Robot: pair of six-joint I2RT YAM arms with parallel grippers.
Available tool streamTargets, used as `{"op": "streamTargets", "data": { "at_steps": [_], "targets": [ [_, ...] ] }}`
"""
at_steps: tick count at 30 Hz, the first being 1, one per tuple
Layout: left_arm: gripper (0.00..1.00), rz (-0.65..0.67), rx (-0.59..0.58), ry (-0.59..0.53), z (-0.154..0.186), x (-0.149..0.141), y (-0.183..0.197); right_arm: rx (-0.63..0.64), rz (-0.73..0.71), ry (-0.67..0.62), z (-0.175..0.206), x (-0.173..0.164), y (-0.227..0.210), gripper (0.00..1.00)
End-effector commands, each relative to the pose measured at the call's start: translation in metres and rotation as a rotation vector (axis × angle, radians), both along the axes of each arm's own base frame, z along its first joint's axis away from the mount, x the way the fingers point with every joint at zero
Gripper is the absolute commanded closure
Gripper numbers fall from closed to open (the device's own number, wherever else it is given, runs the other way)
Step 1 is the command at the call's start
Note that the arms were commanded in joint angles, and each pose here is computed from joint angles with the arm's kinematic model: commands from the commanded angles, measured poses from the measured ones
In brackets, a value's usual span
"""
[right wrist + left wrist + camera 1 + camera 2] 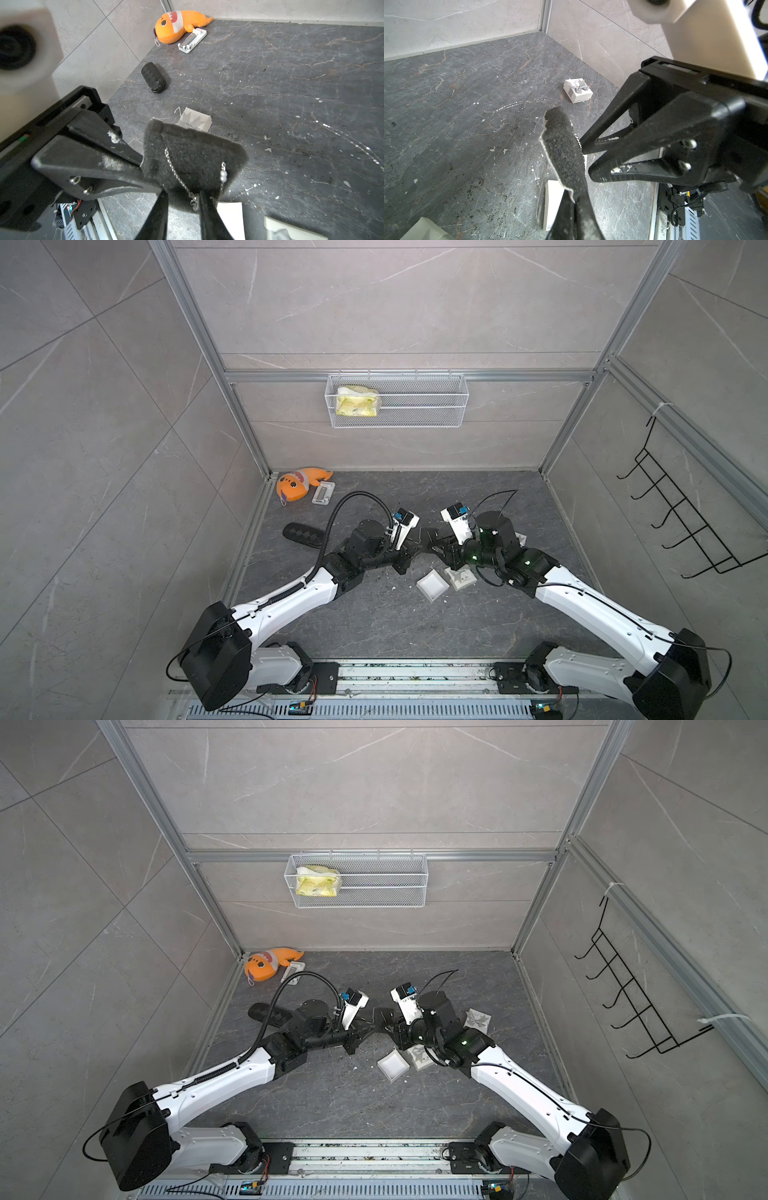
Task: Take the necklace out of the lift-off lid jewelry box
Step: Take out the inner lining from the jewelry box, then pick up the necklace from the inner lining.
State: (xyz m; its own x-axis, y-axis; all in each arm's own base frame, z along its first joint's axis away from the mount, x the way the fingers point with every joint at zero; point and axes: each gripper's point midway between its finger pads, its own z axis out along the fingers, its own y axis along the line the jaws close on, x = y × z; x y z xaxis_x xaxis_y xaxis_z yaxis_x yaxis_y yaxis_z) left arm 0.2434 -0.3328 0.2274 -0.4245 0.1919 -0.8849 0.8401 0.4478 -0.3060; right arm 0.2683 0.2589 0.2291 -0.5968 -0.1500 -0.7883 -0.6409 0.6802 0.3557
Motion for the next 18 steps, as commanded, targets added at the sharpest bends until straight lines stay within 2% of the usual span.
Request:
{"op": "streamTargets", "data": {
  "at_steps": [1, 6, 12, 18],
  "targets": [
    [1.0, -0.072, -0.011, -0.06, 0.013, -0.012, 0.002, 0.021, 0.043, -0.05, 0.018, -0.003, 0.003, 0.74],
    [1.0, -0.089, -0.008, -0.072, 0.013, -0.016, 0.004, 0.023, 0.095, -0.045, 0.016, -0.005, 0.011, 0.8],
    [1.0, -0.071, 0.006, -0.088, 0.013, -0.015, 0.009, 0.026, 0.134, -0.027, 0.01, -0.007, 0.017, 0.96],
    [1.0, -0.01, 0.069, -0.094, 0.003, -0.006, 0.022, 0.004, 0.113, -0.032, 0.009, -0.006, 0.009, 1.0]
  ]
}}
